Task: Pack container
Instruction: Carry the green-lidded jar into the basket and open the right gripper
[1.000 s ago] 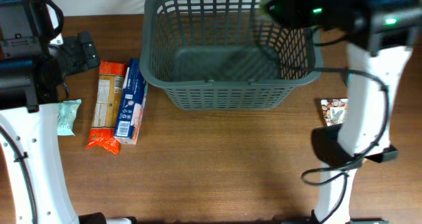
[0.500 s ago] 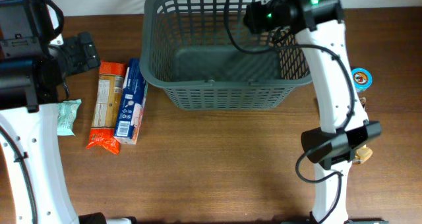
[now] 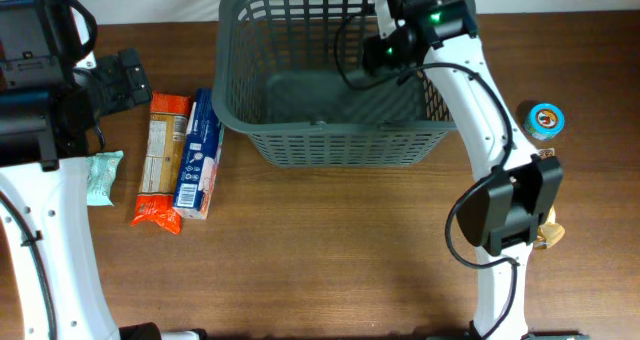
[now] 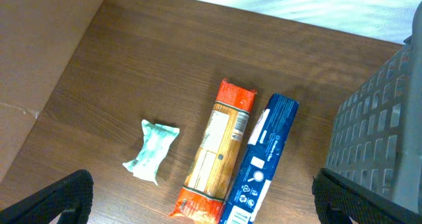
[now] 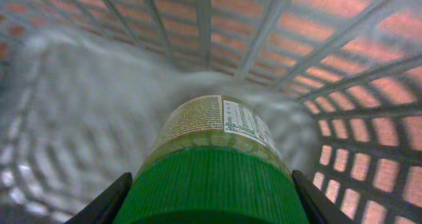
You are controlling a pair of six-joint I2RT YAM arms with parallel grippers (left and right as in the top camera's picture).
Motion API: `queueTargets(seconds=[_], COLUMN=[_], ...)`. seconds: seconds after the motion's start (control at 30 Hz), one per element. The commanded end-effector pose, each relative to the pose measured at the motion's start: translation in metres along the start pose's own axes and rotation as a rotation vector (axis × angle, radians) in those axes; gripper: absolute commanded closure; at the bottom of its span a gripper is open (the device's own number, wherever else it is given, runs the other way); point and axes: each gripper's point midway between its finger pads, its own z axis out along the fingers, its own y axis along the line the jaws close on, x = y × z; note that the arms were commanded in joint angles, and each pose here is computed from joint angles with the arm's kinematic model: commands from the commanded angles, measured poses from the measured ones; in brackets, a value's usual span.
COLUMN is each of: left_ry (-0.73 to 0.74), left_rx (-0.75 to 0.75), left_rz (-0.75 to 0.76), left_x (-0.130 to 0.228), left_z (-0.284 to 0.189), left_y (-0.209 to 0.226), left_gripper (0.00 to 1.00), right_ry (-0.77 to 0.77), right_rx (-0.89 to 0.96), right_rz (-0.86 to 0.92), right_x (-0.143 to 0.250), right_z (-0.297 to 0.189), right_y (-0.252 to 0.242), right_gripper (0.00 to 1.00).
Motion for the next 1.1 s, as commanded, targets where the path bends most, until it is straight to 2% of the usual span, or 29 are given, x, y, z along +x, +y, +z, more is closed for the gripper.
queueTargets(seconds=[0.0, 0.17, 0.23, 0.27, 0.5, 0.53, 0.67, 0.7, 0.73, 0.87, 1.0, 1.07], left_ry=[0.011, 0.011, 0.011, 0.011, 0.011, 0.011, 0.01, 0.01, 0.011, 0.011, 0.011, 0.01], left_rx=[0.004, 0.004, 0.004, 0.004, 0.004, 0.004, 0.004, 0.004, 0.003, 0.004, 0.003, 0.003], left_rz=[0.016, 0.016, 0.016, 0.017, 0.038, 0.038, 0.038, 0.038, 0.038, 0.038, 0.038, 0.038], left_x=[0.001, 0.001, 0.001, 0.001, 0.001, 0.001, 0.001, 0.001, 0.001, 0.001, 0.001, 0.001], left_z=[0.004, 0.004, 0.004, 0.004, 0.004, 0.004, 0.004, 0.004, 0.004, 0.004, 0.004, 0.004], left_y=[0.0, 0.0, 0.0, 0.0, 0.0, 0.0, 0.0, 0.0, 0.0, 0.0, 0.0, 0.0], left_gripper=[0.0, 0.0, 0.01, 0.0, 0.0, 0.0, 0.0, 0.0, 0.0, 0.0, 0.0, 0.0], right_ry=[0.025, 0.075, 0.082, 0.083, 0.086, 0.087, 0.075, 0.06, 0.048, -0.029, -0.152, -0.2], right_rx=[0.013, 0.014, 0.014, 0.014, 0.011, 0.011, 0.012, 0.017, 0.021, 0.03, 0.065, 0.072], right_rz=[-0.002, -0.001, 0.0, 0.0, 0.0, 0.0, -0.001, 0.001, 0.003, 0.017, 0.04, 0.045], right_x=[0.01, 0.027, 0.029, 0.03, 0.03, 0.03, 0.026, 0.021, 0.017, -0.005, -0.029, -0.035], right_z=[0.009, 0.025, 0.026, 0.026, 0.024, 0.023, 0.017, 0.008, 0.002, -0.04, -0.123, -0.149], right_y=[-0.004, -0.005, -0.005, -0.005, -0.004, -0.004, -0.005, -0.006, -0.008, -0.016, -0.032, -0.035], right_gripper=[0.96, 0.96, 0.83, 0.81, 0.8, 0.73, 0.59, 0.5, 0.47, 0.39, 0.29, 0.29])
